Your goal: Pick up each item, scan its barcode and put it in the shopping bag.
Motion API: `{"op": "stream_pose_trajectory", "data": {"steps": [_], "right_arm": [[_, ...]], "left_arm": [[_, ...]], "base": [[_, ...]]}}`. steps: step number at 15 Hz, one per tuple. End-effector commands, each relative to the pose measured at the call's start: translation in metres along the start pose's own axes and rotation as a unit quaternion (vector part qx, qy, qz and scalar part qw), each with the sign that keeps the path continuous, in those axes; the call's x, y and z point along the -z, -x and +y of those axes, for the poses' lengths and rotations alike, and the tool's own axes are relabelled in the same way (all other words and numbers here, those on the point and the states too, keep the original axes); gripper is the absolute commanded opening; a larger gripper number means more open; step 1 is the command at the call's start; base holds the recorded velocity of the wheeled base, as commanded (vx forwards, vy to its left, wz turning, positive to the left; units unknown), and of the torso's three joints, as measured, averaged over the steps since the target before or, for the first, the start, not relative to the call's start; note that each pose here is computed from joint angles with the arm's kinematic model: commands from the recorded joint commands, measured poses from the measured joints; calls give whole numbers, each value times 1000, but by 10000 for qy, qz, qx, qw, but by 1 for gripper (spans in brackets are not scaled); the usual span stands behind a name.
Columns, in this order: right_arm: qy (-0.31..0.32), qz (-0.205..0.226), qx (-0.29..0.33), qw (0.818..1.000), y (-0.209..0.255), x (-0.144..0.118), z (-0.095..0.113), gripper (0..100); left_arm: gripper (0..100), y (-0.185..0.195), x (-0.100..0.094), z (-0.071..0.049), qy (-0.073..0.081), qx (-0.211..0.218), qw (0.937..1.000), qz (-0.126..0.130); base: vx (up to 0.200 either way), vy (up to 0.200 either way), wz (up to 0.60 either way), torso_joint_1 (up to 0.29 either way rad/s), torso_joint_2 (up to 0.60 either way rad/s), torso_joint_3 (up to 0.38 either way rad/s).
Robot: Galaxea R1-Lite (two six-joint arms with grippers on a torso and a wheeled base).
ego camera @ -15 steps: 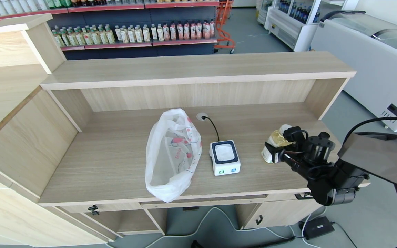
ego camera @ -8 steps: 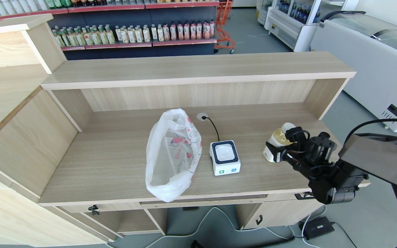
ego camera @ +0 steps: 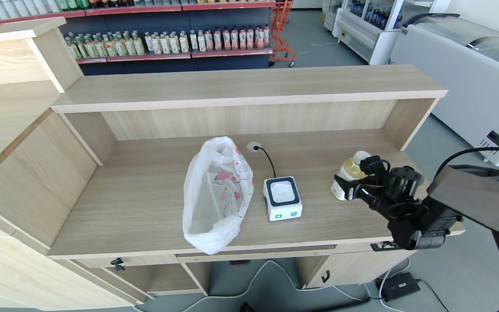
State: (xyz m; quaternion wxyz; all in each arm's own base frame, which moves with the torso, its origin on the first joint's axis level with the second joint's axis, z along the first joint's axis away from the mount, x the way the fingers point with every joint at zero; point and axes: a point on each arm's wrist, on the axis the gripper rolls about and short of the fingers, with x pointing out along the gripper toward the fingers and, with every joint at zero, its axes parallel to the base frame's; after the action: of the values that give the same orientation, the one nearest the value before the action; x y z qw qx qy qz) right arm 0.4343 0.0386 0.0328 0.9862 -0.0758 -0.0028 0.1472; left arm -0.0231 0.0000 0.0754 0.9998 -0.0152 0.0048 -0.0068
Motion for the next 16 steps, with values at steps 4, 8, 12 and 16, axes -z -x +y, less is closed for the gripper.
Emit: {"op": "stream_pose_trajectory", "data": {"steps": [4,8,12,16], "right_arm": [[-953,-329,-1130,9885,53,-128,-17,0],[-1716,-173,-2442,9543,113,-179,-27,0],[-2414,39,-4363,8668,202,-238,-2,0],[-2361,108,-4908,8386,234,-259,9,0]], "left_arm": [[100,0,0,0,1,0,10000,-1],[100,0,0,0,1,0,10000,-1],[100,0,0,0,1,0,10000,-1],[100,0,0,0,1,0,10000,-1]], "base": [[0,0,0,0,0,0],[0,0,0,0,0,0],[0,0,0,0,0,0],[0,0,0,0,0,0]]}}
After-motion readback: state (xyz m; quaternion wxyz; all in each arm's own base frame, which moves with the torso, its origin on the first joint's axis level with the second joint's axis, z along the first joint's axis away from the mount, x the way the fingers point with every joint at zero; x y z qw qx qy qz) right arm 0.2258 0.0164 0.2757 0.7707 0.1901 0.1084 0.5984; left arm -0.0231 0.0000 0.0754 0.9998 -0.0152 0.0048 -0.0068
